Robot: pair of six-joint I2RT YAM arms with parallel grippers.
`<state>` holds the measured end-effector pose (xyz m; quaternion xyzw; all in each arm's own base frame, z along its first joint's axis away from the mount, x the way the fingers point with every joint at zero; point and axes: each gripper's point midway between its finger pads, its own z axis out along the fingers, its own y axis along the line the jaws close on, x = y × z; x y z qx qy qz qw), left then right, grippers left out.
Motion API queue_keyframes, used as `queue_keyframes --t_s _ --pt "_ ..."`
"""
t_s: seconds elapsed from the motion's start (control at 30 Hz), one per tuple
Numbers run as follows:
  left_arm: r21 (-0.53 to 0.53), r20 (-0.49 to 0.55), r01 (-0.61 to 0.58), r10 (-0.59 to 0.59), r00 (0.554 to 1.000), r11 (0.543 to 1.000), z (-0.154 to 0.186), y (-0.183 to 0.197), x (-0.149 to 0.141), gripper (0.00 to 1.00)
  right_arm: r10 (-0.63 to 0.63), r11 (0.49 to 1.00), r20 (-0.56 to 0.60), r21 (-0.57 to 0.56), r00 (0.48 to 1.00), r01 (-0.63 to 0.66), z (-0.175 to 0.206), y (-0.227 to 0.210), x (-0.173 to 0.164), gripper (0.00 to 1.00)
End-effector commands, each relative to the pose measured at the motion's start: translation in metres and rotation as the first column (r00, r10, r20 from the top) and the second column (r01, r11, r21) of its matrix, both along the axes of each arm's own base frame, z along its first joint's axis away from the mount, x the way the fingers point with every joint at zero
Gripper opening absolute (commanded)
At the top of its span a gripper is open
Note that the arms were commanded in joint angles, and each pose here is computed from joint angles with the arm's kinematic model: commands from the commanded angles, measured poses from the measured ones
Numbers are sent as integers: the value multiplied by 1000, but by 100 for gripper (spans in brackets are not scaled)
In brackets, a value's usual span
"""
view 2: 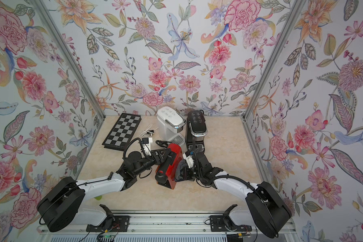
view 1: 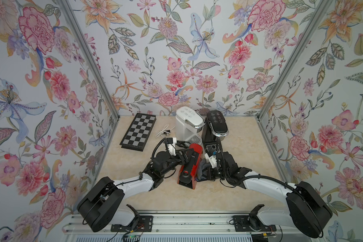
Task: Wipe the surface of a coffee machine
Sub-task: Wipe the dirt from the surface of the coffee machine.
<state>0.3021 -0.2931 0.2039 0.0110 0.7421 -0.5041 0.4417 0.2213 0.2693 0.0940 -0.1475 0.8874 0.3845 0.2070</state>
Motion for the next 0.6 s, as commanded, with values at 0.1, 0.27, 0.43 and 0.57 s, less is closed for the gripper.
queue_keyframes --t_s 0.1,0.27,0.43,0.57 --pt "55 -67 97 -94 993 994 -25 -3 -25 67 190 947 183 226 965 -229 93 40 -23 0" --pt "52 -64 83 -80 995 995 -25 2 -21 67 188 925 242 281 952 -254 129 39 -31 0" --pt "48 -62 86 -83 995 995 -23 2 -21 67 170 919 284 300 944 -256 148 38 -29 0" --pt "42 -60 84 -81 995 996 -22 2 -20 67 125 935 291 284 949 -211 146 34 -15 0"
